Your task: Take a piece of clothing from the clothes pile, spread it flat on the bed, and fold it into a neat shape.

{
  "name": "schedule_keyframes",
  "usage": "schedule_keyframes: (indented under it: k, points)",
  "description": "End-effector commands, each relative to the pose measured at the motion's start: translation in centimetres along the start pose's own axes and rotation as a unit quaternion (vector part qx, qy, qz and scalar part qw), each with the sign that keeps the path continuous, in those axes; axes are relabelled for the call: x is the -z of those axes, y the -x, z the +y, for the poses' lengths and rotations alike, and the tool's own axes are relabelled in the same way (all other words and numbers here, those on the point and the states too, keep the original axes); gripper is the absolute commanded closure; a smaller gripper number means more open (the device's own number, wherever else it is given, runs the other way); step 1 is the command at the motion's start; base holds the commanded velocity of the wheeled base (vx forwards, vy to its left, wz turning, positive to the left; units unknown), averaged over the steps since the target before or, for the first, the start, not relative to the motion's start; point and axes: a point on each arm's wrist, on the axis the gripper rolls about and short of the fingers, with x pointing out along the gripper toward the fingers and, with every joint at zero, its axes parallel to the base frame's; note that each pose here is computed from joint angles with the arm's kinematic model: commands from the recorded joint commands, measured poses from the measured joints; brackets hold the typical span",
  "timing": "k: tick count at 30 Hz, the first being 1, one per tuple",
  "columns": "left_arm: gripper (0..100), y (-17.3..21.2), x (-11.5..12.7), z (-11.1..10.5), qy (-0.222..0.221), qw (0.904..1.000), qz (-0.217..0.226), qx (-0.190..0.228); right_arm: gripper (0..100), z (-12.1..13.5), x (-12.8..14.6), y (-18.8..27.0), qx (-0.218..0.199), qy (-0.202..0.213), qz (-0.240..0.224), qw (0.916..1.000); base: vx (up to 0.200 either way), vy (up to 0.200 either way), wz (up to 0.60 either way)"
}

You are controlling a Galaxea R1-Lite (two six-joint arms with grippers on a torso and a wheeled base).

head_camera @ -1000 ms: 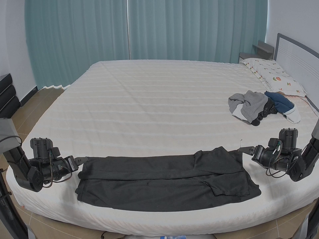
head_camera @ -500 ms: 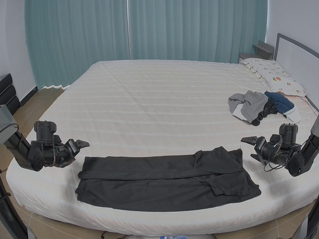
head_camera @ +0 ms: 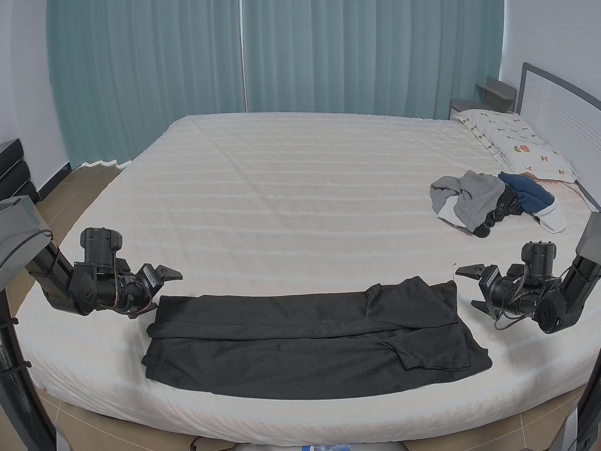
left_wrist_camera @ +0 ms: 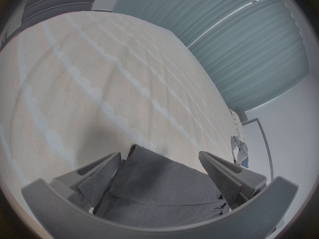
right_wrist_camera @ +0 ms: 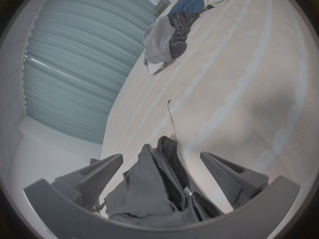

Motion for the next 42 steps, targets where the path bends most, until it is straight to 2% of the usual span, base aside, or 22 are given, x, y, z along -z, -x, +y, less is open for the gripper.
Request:
schedule_keyframes:
  k: [1,8,15,22,23,27,32,42]
  points:
    - [100,-0.8,0.2,0.5,0.003,0.9999,0.007,-0.008,0,-0.1,0.0,-0.3,0.001,-0.001,0.001,1.0000,0.000,0.000,0.00]
    - [100,-0.9,0.0,0.5,0.007,0.9999,0.000,-0.008,0,-0.2,0.5,-2.1,0.004,0.005,0.011,0.9999,0.000,0.000,0.00]
    - [100,-0.6,-0.7,0.1,0.035,0.9992,-0.020,0.000,0,-0.4,0.5,-3.9,0.004,0.007,0.017,0.9998,0.000,0.000,0.00]
    - [100,-0.5,-0.9,0.1,0.035,0.9990,-0.027,0.005,0,-0.2,0.6,-5.4,-0.002,0.014,0.019,0.9997,0.000,0.000,0.00]
    - [100,-0.5,-0.8,0.1,0.034,0.9990,-0.027,0.005,100,-0.3,0.6,-5.6,-0.003,0.014,0.019,0.9997,0.000,0.000,0.00]
    - [100,-0.5,-0.8,0.1,0.034,0.9991,-0.027,0.004,100,-0.2,0.4,-6.2,-0.002,0.017,0.011,0.9998,0.000,0.000,0.00]
    - [100,-0.4,-0.8,0.1,0.034,0.9990,-0.028,0.004,100,-0.2,-0.3,-6.8,0.009,0.019,-0.021,0.9996,0.000,0.000,0.00]
    - [100,0.2,-1.2,0.0,0.034,0.9987,-0.037,0.007,100,-0.4,-0.8,-6.9,0.016,0.018,-0.040,0.9989,0.000,0.000,0.00]
